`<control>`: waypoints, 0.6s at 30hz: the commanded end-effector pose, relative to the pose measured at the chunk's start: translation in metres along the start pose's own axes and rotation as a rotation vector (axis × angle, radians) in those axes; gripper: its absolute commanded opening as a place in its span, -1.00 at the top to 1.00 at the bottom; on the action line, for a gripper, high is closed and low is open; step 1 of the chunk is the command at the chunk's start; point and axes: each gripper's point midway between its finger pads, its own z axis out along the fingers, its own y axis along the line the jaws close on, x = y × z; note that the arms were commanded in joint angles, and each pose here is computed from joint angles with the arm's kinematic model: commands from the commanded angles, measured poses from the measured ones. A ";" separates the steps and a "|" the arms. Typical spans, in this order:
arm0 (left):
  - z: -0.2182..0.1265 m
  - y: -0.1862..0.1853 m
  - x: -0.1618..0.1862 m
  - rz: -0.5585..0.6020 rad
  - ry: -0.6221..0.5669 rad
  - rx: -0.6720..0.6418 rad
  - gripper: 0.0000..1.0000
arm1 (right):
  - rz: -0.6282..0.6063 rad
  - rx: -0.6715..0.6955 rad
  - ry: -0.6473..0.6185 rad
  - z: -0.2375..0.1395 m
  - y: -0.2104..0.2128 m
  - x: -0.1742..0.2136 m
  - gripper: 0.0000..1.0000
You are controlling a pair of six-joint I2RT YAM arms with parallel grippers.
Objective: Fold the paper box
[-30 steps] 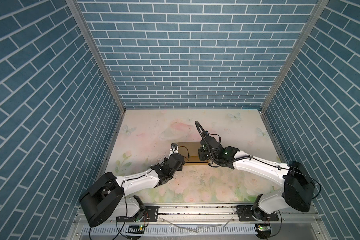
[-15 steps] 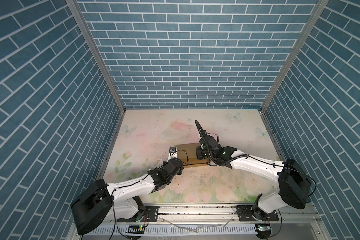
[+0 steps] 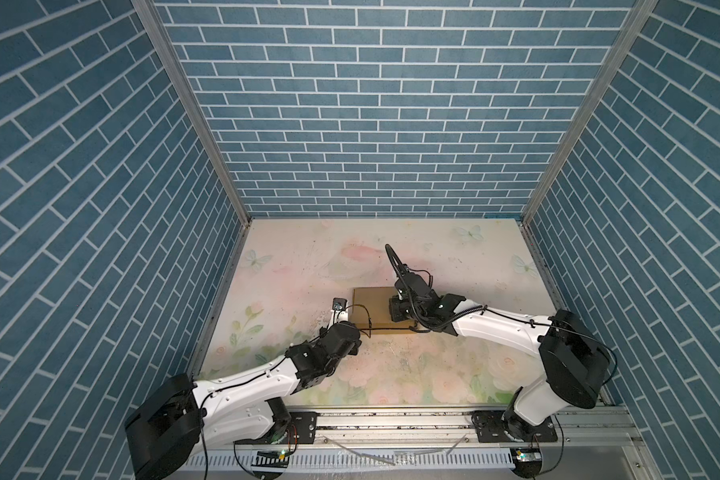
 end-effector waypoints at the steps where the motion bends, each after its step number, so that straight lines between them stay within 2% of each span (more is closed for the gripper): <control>1: -0.008 0.015 0.018 0.018 0.065 -0.041 0.31 | 0.026 0.009 0.026 0.010 -0.007 0.012 0.66; 8: -0.021 0.045 0.041 -0.048 0.134 -0.135 0.23 | 0.026 0.008 0.037 0.016 -0.007 0.015 0.68; 18: -0.040 0.069 0.031 -0.076 0.124 -0.265 -0.02 | 0.028 0.033 0.081 0.028 -0.017 0.032 0.70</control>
